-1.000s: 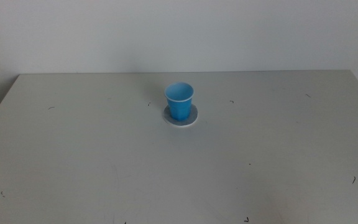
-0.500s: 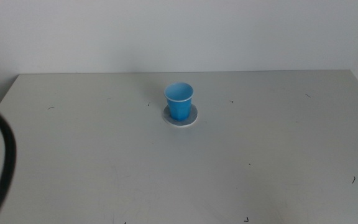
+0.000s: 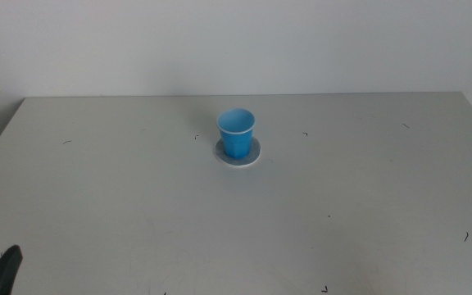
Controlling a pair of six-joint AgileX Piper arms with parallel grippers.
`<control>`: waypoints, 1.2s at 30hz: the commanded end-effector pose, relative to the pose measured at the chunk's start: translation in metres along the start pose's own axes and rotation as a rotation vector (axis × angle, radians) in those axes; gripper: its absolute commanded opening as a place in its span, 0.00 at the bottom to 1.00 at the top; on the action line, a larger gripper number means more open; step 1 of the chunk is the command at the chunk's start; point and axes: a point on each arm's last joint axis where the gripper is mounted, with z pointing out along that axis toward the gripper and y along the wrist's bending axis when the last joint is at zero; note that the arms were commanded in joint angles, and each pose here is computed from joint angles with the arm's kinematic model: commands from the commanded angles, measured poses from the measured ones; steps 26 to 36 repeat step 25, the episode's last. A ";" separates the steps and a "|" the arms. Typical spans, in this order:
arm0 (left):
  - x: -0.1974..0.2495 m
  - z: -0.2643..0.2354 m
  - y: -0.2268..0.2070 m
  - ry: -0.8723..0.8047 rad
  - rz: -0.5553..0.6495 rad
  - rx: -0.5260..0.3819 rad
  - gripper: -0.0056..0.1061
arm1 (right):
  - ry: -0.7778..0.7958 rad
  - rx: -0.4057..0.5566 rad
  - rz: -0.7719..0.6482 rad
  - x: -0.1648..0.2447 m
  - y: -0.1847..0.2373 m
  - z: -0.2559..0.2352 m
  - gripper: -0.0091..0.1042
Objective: Place an empty cup on a cup mat.
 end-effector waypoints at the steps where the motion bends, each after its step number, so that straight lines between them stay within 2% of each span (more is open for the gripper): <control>1: -0.002 -0.003 0.000 -0.104 -0.030 -0.007 0.99 | -0.109 0.000 -0.019 -0.011 0.000 -0.003 0.91; 14: 0.035 -0.001 -0.005 -0.044 -0.031 -0.001 0.99 | -0.109 0.000 -0.019 -0.011 0.000 -0.003 0.91; 36: 0.036 -0.001 -0.005 -0.033 -0.031 0.000 0.99 | -0.109 0.000 -0.019 -0.011 0.000 -0.003 0.91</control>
